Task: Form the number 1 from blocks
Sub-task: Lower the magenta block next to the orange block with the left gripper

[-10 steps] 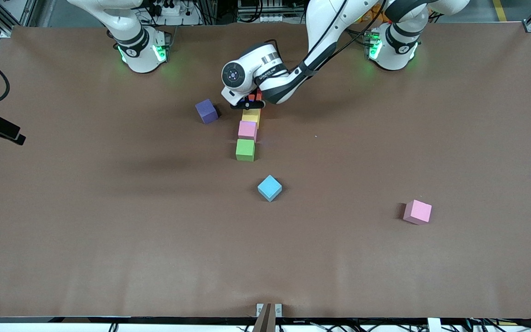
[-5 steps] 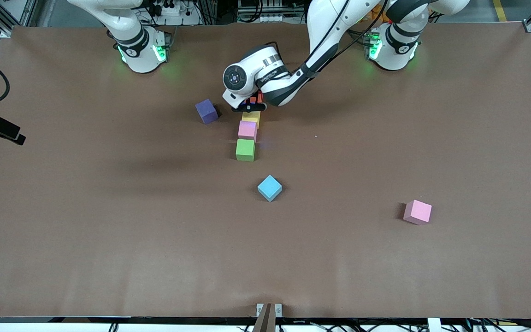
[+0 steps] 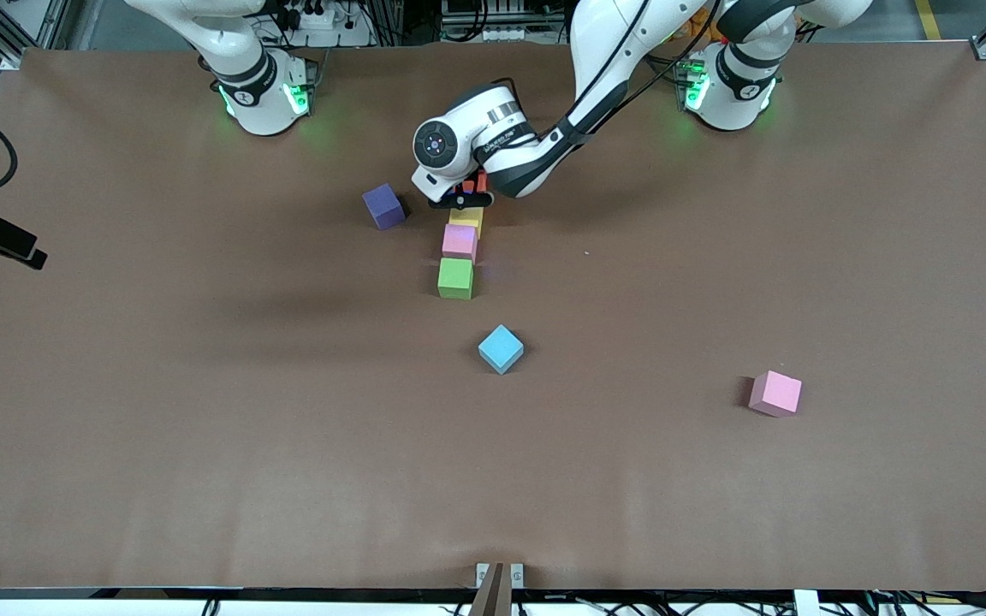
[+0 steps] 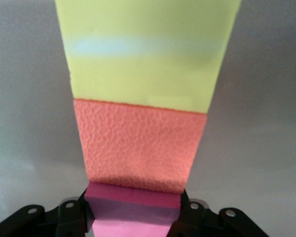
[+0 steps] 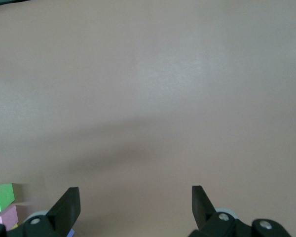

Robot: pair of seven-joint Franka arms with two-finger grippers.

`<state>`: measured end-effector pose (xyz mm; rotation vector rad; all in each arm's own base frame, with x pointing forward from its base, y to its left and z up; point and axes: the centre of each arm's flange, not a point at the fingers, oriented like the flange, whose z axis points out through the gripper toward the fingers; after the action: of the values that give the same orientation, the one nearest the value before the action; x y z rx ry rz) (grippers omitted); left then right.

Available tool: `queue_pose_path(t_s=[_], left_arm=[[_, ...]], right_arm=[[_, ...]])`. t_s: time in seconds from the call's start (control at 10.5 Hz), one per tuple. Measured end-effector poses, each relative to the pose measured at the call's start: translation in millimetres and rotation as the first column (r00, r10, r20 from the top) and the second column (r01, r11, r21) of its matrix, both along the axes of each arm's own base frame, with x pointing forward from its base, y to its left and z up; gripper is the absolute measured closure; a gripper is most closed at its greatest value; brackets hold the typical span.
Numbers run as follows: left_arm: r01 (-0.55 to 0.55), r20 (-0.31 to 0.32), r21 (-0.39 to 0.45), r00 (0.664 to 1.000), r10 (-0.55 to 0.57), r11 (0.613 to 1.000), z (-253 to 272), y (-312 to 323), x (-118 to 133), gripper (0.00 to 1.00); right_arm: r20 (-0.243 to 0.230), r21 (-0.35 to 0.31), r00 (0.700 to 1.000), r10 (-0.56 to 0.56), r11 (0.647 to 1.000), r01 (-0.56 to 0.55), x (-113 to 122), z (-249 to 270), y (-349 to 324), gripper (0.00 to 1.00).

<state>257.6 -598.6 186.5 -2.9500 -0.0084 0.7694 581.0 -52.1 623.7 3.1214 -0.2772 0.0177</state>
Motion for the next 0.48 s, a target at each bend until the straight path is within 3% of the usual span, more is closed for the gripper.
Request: queue_pose_path(t_s=[0.48], left_arm=[[-0.009, 0.007, 0.004, 1.0, 0.009, 1.0, -1.8, 2.2, 6.5, 0.38]], right_arm=[[0.017, -0.002, 1.0, -0.004, 1.0, 0.004, 1.6, 1.5, -1.8, 0.0]])
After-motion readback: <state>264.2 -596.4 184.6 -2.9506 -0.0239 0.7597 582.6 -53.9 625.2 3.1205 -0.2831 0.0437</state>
